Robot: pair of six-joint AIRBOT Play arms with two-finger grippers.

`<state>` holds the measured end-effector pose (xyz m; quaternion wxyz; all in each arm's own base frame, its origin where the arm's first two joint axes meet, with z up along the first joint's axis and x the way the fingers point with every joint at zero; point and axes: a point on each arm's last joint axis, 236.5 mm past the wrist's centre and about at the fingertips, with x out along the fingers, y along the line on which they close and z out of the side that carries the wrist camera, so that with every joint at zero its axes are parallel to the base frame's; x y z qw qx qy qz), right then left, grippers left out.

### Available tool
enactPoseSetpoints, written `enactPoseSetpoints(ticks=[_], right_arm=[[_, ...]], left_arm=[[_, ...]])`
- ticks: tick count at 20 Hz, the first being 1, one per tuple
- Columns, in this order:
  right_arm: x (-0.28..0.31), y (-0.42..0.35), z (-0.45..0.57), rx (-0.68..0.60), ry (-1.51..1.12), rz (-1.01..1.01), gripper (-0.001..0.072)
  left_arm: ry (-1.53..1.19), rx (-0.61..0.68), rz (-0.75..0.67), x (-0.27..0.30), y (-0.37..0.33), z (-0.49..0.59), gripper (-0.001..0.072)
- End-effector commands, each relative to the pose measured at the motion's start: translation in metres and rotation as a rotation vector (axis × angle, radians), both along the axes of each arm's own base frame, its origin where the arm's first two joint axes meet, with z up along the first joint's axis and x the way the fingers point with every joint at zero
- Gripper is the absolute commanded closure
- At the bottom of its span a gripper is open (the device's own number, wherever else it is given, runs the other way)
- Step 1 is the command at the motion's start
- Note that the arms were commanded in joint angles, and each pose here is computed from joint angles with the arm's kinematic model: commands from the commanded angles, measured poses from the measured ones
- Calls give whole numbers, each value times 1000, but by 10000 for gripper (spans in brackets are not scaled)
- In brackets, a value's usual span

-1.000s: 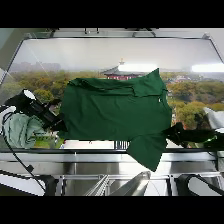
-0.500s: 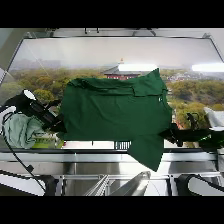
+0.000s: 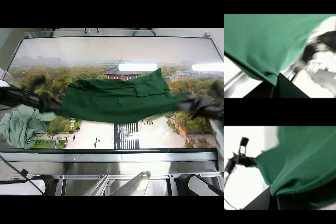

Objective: Fold the shirts.

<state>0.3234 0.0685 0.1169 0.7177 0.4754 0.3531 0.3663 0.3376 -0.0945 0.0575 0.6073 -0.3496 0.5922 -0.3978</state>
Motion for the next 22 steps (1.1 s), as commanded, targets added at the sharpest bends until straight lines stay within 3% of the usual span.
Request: enactPoseSetpoints(ticks=[1, 5, 7, 10, 13, 15, 22], right_arm=[[-24, -4, 185, 63, -543, -36, 689], [-68, 9, 311, -160, -935, -213, 688], [-88, 13, 358, -276, -1073, -343, 688], [-95, 16, 384, -412, -1121, -421, 688], [-73, -4, 368, -445, -1026, -429, 688], [-46, -20, 337, -480, -908, -400, 688], [79, -6, 142, -531, -430, -65, 689]], left_arm=[[-462, -389, 7, -12, -15, 185, 679], [-999, -541, -29, -85, -18, 352, 679], [-1197, -443, -28, -120, -21, 394, 679], [-1325, -229, 135, -125, -2, 423, 679], [-1246, -46, 327, -92, 51, 406, 679], [-1107, -46, 372, -63, 74, 370, 679], [-453, -77, 217, 55, 36, 123, 679]])
